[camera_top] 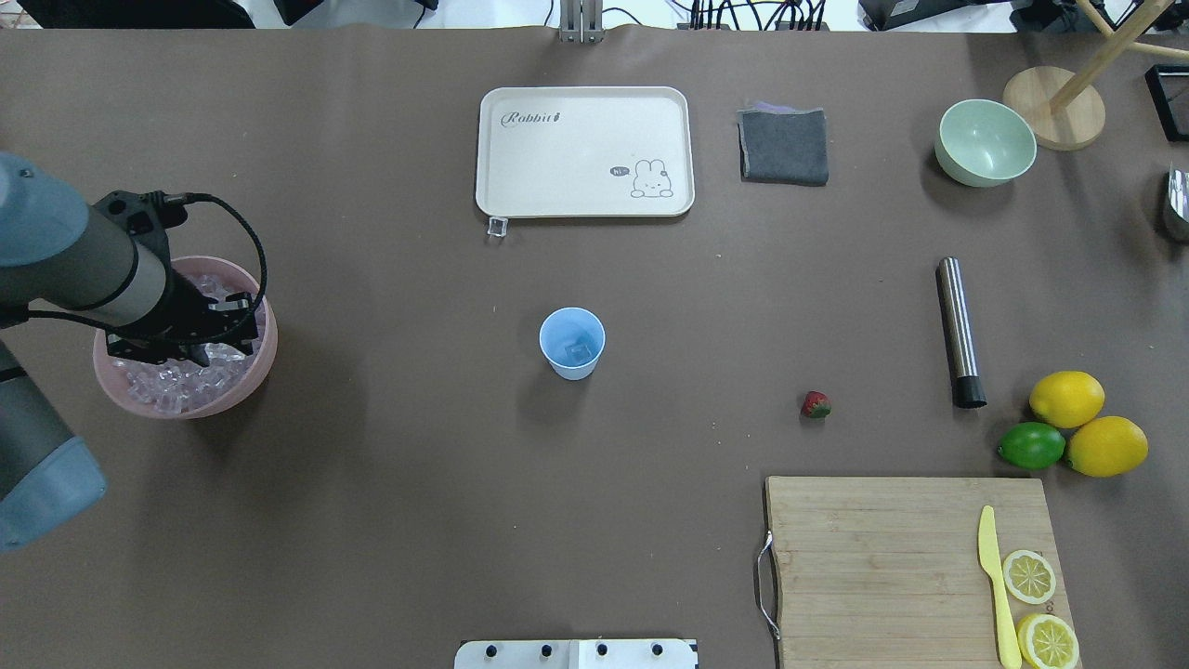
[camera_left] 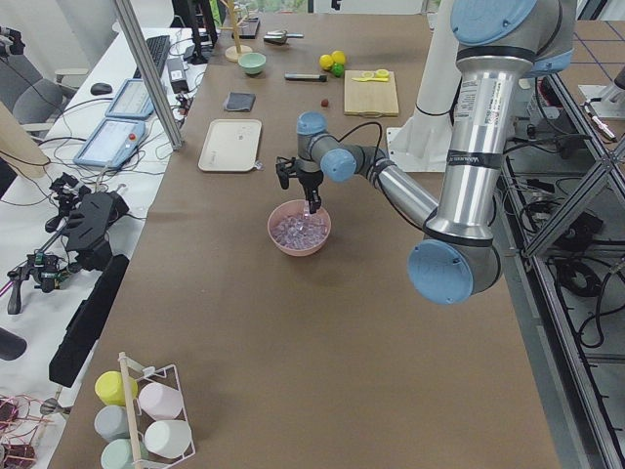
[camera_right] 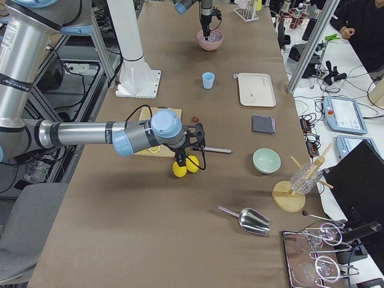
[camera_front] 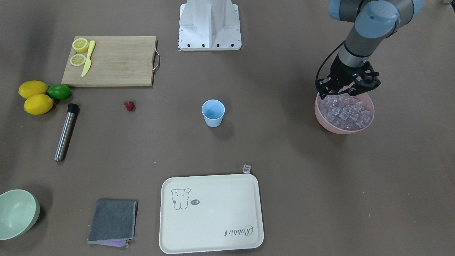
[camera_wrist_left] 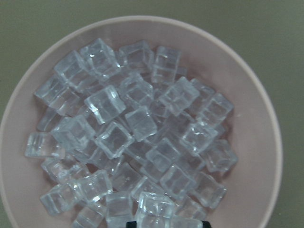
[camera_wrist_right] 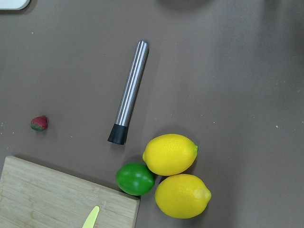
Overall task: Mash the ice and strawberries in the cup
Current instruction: 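Close the left gripper on a third ice cube in the bowl, then carry the ice cube with the left gripper over the light-blue cup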
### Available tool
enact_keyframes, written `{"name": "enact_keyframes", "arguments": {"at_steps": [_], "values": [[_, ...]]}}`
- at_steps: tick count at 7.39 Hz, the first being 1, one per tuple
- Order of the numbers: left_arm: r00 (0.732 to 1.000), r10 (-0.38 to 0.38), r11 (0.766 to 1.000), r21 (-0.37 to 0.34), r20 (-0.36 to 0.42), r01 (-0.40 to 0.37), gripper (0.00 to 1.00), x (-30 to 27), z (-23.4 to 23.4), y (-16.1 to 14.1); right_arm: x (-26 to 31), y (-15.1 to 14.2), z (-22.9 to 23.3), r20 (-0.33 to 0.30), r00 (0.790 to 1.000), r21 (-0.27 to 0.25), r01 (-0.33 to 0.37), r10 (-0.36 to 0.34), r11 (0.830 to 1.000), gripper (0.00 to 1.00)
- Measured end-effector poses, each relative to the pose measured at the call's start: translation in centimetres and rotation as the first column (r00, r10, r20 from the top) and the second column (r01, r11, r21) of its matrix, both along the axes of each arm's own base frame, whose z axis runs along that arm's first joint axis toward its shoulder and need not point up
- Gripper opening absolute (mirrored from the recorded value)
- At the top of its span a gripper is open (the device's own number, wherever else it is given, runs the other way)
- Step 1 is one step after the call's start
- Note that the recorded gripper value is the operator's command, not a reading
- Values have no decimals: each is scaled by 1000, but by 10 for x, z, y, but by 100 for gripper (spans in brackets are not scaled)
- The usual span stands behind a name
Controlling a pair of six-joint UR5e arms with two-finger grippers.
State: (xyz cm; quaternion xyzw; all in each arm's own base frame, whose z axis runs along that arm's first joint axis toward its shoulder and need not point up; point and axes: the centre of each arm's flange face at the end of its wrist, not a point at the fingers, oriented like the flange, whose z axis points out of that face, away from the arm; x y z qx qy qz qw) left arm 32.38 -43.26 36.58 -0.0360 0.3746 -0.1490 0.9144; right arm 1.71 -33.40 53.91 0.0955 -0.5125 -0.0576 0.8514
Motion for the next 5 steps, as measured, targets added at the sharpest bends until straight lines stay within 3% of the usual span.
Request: {"name": "enact_keyframes", "arguments": {"at_steps": [3,5], "values": [[996,-45,999,-5,-75,45,0,52,-109,-31,0,-1,0,0,1000,0,1,-1,1000,100],[990,-48,999,-22,-131,46,0,105,-174,-32,0,-1,0,0,1000,-1,1,-1,1000,100]]}}
